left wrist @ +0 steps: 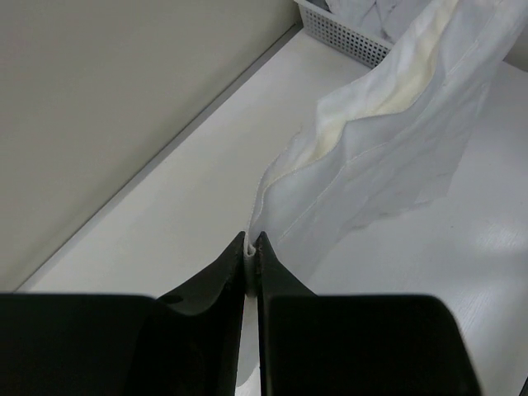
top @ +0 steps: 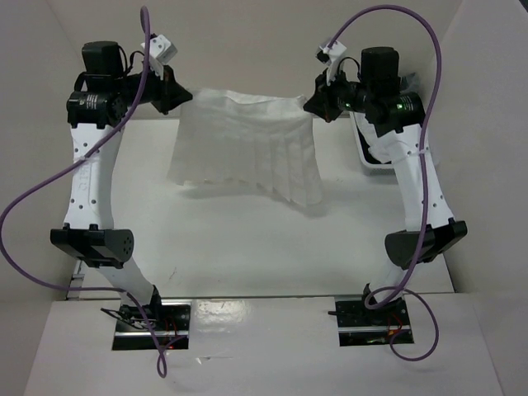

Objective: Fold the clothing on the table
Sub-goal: Flatten the skirt out

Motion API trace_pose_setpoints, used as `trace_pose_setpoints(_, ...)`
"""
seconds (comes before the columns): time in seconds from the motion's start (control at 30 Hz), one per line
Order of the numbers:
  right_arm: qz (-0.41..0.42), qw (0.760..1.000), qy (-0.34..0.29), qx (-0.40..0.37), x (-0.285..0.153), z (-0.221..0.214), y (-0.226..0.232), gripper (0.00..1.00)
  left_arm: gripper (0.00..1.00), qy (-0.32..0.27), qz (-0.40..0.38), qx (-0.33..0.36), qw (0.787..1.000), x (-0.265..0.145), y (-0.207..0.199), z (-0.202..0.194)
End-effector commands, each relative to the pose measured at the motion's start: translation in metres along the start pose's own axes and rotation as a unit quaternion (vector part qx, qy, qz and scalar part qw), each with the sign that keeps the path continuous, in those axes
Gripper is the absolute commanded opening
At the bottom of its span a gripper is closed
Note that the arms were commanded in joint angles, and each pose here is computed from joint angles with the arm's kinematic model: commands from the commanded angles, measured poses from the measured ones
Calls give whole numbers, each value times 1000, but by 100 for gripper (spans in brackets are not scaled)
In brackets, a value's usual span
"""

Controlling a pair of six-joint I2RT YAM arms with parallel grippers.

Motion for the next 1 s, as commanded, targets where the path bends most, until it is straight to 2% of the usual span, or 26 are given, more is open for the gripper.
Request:
trace_pose_setpoints(0.0,-1,999,-25,-19,4,15,-2,0,13,-14,-8,1,1000,6,3,11)
trace_pose_setpoints(0.3,-70,997,-34,2,49,24,-46,0,13,16,28,-19,999,41,28,-3)
trace_pose_setpoints(0.43,-87,995,-44,10,49,29,-49,0,13,21,35,-15,999,47,26,-1)
trace_pose_setpoints(0.63,-93,993,-68,-7,14,40,-29,0,13,-9,48,12,999,23,3,30)
trace_pose_setpoints(0.73,-57,996,-61,-26,-4,34,-11,0,13,-11,45,19,999,11,-12,31)
trace_pose_setpoints(0.8,-45,997,-48,-34,-13,25,-3,0,13,6,32,13,999,12,-22,17)
trace_pose_setpoints(0.87,-30,998,-38,-51,-27,15,9,0,13,2,20,30,999,-2,-36,19)
trace_pose_setpoints(0.9,-18,999,-13,-46,-27,-1,12,0,12,21,6,21,1000,-1,-44,7)
trace_pose_setpoints(0.97,17,997,-16,-68,-45,-6,30,0,11,18,-7,36,999,-18,-60,7)
Point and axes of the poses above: each gripper's point midway between its finger pads, its own x axis out along the fingers, its own y axis along the line the jaws close on, z = x × y, the point moved 7 cm from there along -x, back along the fingers, and after that the axes turned 9 degrees about x, right-handed, at the moved point
